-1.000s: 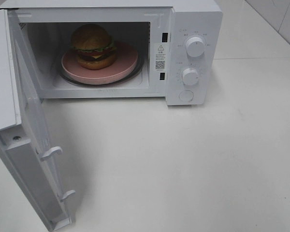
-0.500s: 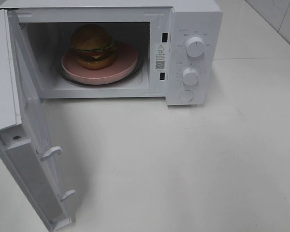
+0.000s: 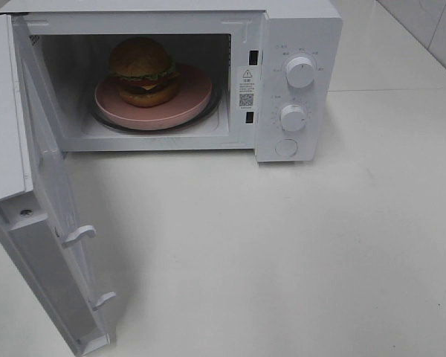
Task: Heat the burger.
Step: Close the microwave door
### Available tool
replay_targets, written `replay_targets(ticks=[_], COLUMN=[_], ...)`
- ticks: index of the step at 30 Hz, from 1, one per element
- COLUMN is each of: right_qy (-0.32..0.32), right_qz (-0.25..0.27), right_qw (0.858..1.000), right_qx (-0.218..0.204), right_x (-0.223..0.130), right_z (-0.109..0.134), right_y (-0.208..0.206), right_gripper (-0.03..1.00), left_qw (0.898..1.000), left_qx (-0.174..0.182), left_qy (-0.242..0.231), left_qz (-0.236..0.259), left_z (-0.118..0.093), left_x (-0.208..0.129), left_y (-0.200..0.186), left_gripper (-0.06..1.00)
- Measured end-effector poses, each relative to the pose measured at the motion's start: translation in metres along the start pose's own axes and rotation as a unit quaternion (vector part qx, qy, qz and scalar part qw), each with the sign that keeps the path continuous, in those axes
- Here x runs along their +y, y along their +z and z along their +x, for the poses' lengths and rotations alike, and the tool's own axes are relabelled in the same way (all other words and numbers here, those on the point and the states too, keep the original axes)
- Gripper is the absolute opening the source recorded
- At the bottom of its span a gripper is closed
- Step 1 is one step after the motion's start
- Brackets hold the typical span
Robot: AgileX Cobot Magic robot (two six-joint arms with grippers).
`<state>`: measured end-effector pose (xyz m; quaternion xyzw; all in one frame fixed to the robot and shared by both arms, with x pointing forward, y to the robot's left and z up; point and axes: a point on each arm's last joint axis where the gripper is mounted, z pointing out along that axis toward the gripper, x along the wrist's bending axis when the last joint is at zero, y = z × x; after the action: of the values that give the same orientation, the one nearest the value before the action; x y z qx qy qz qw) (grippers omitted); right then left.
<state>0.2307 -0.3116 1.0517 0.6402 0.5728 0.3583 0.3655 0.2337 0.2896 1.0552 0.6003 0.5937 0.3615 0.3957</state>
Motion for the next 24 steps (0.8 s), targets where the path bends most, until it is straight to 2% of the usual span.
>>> replay_targets(ticks=[24], right_qy=[0.0], right_qz=[0.0], right_qw=[1.0], right_qx=[0.0], right_x=[0.0], right_z=[0.0], right_y=[0.0], right_gripper=[0.76], left_qw=[1.0], left_qx=[0.0], left_qy=[0.0], left_qz=[0.0], left_z=[0.0], left_x=[0.0], left_y=[0.0], left_gripper=[0.97])
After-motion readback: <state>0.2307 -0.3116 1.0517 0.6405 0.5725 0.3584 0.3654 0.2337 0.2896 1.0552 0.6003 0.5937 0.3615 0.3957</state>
